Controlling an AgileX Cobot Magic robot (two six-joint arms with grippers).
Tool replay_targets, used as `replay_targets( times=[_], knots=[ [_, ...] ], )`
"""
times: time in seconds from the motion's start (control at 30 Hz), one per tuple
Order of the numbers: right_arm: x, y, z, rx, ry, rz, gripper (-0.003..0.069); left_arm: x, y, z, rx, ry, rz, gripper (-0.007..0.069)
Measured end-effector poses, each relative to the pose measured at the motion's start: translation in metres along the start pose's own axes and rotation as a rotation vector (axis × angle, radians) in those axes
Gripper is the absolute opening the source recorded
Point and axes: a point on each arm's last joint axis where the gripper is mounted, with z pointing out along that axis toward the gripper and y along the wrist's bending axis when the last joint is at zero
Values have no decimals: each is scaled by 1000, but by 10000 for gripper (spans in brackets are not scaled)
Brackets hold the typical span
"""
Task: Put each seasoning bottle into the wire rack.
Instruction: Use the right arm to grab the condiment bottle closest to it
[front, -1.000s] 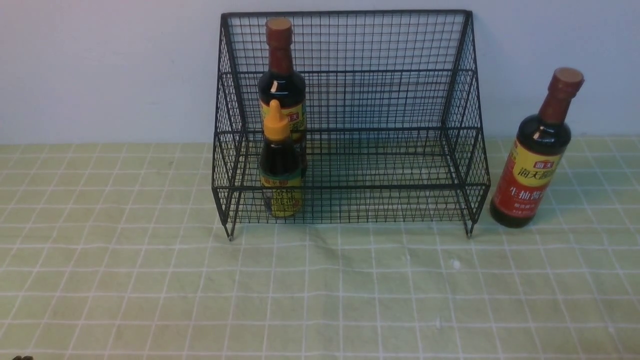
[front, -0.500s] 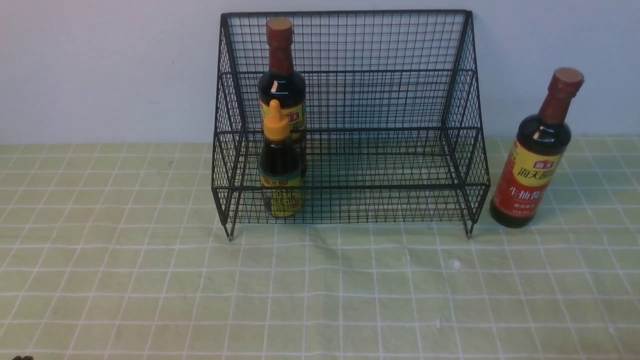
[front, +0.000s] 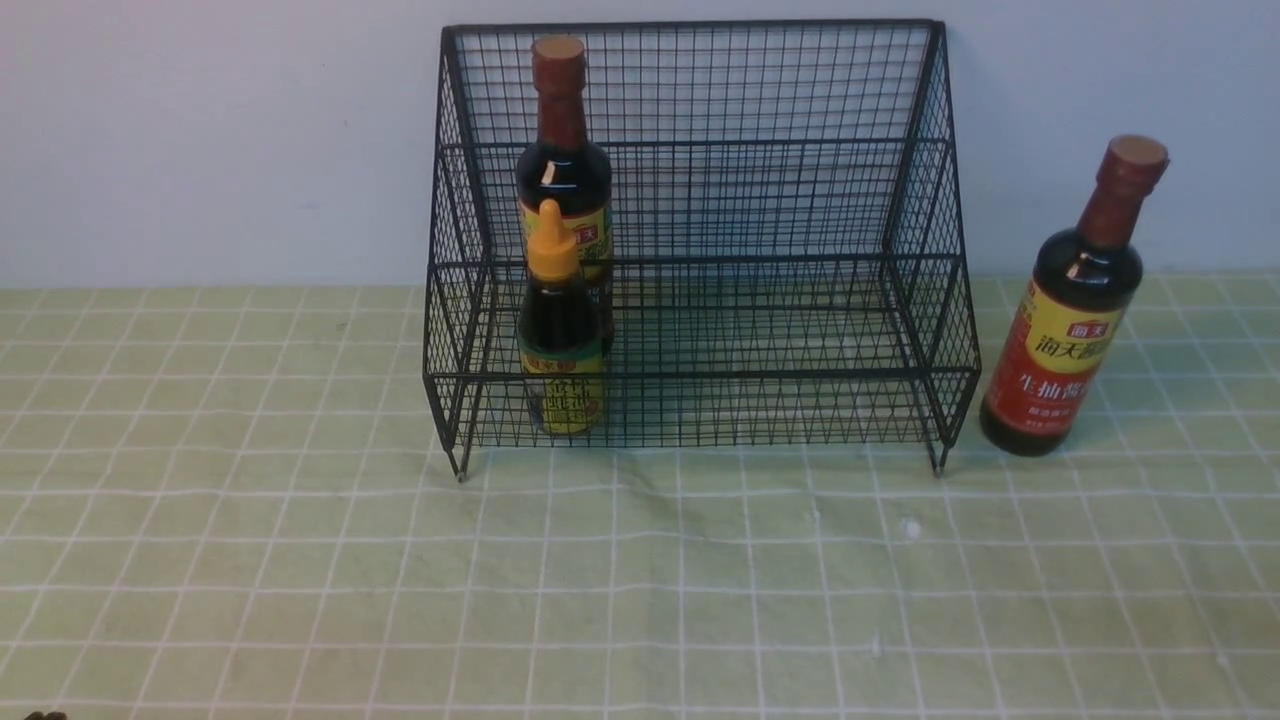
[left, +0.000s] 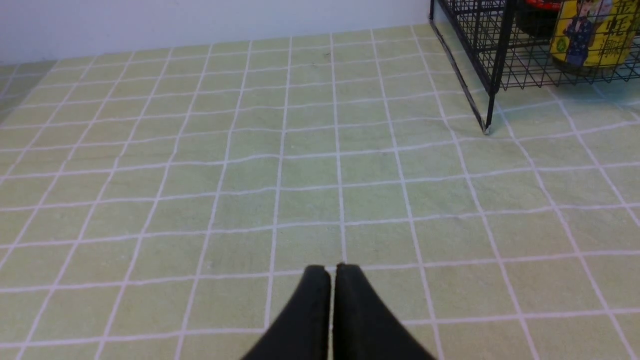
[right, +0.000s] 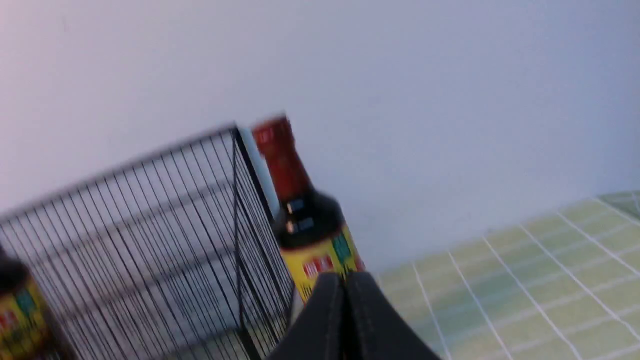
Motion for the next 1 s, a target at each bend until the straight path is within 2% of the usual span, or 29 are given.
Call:
replay_targets(
  times=[0.33, 0.43, 0.5, 0.6, 0.77, 1.0],
  knots=[
    [-22, 2, -2, -28, -223, 119, -15, 0, 0, 0, 0, 0, 0, -6],
    [-36, 11, -3, -54, -221, 90, -15, 0, 0, 0, 0, 0, 0, -6],
    [-64, 27, 3, -71, -189, -11, -15, 0, 0, 0, 0, 0, 0, -6],
    [-81, 37, 16, -56, -119, -84, -15, 0, 0, 0, 0, 0, 0, -6],
    [-100, 48, 70, 20, 124, -160, 13, 0, 0, 0, 0, 0, 0, -6],
    [-103, 51, 159, 80, 307, -183, 132, 0, 0, 0, 0, 0, 0, -6]
  ],
)
